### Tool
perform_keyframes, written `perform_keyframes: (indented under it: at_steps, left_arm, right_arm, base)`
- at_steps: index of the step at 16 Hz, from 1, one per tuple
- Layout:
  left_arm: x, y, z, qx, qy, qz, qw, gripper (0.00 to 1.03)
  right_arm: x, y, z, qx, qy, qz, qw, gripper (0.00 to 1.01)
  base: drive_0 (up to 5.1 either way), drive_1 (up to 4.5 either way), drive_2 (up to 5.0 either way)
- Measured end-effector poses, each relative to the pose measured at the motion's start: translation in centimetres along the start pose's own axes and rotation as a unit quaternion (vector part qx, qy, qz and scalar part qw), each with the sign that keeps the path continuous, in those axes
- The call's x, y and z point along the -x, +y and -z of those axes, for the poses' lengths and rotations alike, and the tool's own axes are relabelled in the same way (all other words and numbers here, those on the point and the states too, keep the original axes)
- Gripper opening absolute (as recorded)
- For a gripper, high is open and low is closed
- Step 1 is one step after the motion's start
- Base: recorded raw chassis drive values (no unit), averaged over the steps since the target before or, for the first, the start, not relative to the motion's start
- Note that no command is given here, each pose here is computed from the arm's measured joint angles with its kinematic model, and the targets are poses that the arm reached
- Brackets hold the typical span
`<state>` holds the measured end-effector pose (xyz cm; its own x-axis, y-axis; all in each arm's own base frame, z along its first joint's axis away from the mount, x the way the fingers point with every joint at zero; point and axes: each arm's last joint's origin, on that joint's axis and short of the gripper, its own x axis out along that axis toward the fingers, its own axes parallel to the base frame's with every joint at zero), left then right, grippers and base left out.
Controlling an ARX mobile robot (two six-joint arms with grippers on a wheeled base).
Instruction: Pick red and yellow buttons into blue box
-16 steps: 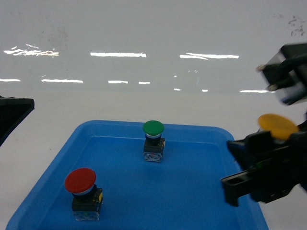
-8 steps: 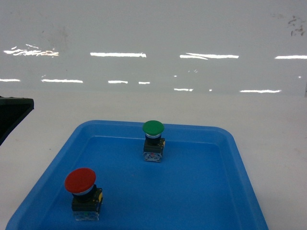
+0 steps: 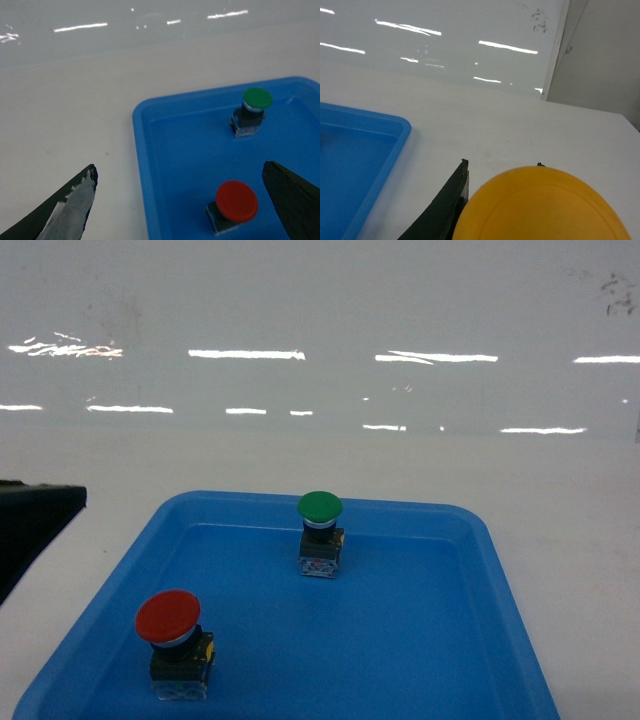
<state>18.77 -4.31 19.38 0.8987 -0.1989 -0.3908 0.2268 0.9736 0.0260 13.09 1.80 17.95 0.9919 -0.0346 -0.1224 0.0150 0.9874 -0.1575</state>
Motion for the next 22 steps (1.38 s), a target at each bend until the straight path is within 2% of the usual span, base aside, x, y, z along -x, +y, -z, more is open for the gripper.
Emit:
perform_keyframes:
  at_steps: [3, 5, 9, 11, 12, 16, 18, 19, 22]
  left_arm:
    - [-1.7, -0.8, -0.1, 0.0, 0.027, 0.014, 0.9996, 0.98]
    - [-3.8, -1.7, 1.3, -0.006, 0.079, 0.028, 0.9964, 0.98]
    - [-6.1, -3.6, 2.3, -0.027, 0.112, 0.05, 0.9921, 0.98]
    - [-7.6, -4.4, 3.8, -0.037, 0.145, 0.059, 0.987, 0.98]
    - [-9.8, -4.7, 5.6, -0.042, 0.169, 0.054, 0.9832, 0.98]
    - [-11.3, -4.7, 7.0, -0.04, 0.194, 0.053, 0.9786, 0.98]
    - [-11.5, -4.3, 7.4, -0.036, 0.193, 0.049, 0.9793, 0.98]
    - [-11.5, -4.2, 7.4, -0.035, 0.19, 0.048, 0.9799, 0.97]
    - [-11.6, -3.3, 7.4, -0.024, 0.187, 0.04, 0.9813, 0.7]
  right_arm:
    - [0.0, 0.0, 0.0, 0.0, 0.0, 0.0, 1.0, 0.35]
    - [0.0, 0.0, 0.0, 0.0, 0.0, 0.0, 1.0, 0.35]
    - [0.0, 0.0, 0.0, 0.0, 0.0, 0.0, 1.0, 0.34]
    - [0.0, 0.0, 0.0, 0.0, 0.0, 0.0, 1.0, 0.34]
    - [0.0, 0.0, 0.0, 0.0, 0.0, 0.0, 1.0, 0.34]
    - [0.0, 0.0, 0.0, 0.0, 0.0, 0.0, 1.0, 0.34]
    - [0.0, 0.0, 0.0, 0.0, 0.0, 0.0, 1.0, 0.34]
    - [0.0, 0.0, 0.0, 0.0, 0.0, 0.0, 1.0, 0.34]
    - [0.0, 0.0, 0.0, 0.0, 0.0, 0.0, 1.0, 0.34]
  base:
    - [0.0, 0.0, 0.0]
    - [0.0, 0.0, 0.0]
    - [0.0, 0.0, 0.0]
    - [0.0, 0.0, 0.0]
    - [0.0, 0.0, 0.0]
    - [0.0, 0.0, 0.0]
    - [0.0, 0.0, 0.0]
    - [0.0, 0.0, 0.0]
    - [0.0, 0.0, 0.0]
